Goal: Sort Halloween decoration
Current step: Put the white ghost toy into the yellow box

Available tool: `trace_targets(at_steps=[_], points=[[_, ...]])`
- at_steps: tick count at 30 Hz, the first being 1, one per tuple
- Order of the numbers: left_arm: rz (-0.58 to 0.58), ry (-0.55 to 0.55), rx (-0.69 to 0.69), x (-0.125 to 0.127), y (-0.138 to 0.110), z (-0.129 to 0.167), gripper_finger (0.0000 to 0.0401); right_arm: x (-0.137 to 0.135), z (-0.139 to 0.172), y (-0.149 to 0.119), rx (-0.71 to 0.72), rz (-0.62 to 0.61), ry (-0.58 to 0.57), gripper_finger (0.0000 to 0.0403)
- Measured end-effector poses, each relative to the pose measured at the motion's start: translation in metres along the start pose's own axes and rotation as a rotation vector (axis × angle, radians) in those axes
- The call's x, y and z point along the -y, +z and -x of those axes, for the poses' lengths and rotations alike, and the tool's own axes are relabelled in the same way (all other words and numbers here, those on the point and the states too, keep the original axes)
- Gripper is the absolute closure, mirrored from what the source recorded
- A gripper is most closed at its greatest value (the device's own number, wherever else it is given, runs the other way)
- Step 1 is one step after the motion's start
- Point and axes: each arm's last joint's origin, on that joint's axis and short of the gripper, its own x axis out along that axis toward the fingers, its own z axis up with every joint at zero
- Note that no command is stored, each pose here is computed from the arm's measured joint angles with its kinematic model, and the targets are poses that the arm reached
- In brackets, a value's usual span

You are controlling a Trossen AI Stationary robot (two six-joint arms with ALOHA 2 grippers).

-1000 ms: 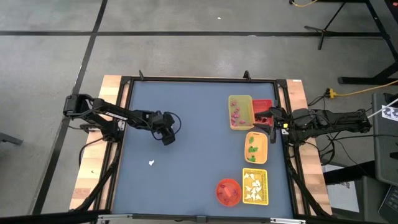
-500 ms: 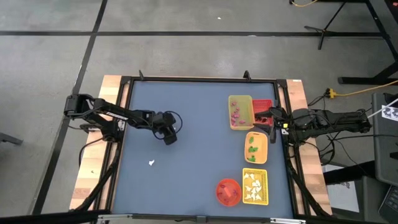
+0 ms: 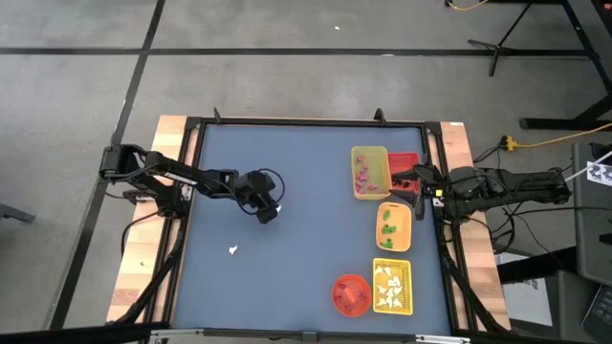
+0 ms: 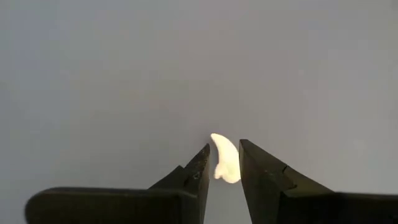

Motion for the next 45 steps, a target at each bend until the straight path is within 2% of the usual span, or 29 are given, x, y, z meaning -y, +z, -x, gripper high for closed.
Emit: trace_targets(at_steps=[8, 14, 19, 23, 29, 39, 45], points=[[-0.047, -0.018, 0.024, 0.014, -0.005, 0.0, 0.0322, 0.0, 0.0, 0.0, 0.0, 0.0, 0.0, 0.0178], [-0.087, 0.079, 0.091, 0.022, -0.01, 0.001, 0.0273, 0.0, 0.0, 0.0, 0.0, 0.0, 0.0, 0.0178], [-0.104, 0.087, 0.099, 0.026, -0.013, 0.002, 0.0234, 0.0, 0.0, 0.0, 0.0, 0.0, 0.0, 0.0178], [-0.117, 0.128, 0.123, 0.028, -0.015, 0.0, 0.022, 0.0, 0.0, 0.0, 0.0, 0.0, 0.0, 0.0178], [-0.133, 0.146, 0.136, 0.031, -0.022, -0.015, 0.0218, 0.0, 0.0, 0.0, -0.001, 0.001, 0.0, 0.0178], [-0.158, 0.221, 0.067, 0.024, -0.032, -0.026, 0.022, 0.0, 0.0, -0.002, -0.017, 0.006, -0.003, 0.0178], [-0.224, 0.235, 0.057, 0.026, -0.036, -0.027, 0.0257, 0.0, 0.0, -0.003, -0.028, 0.009, -0.004, 0.0178]])
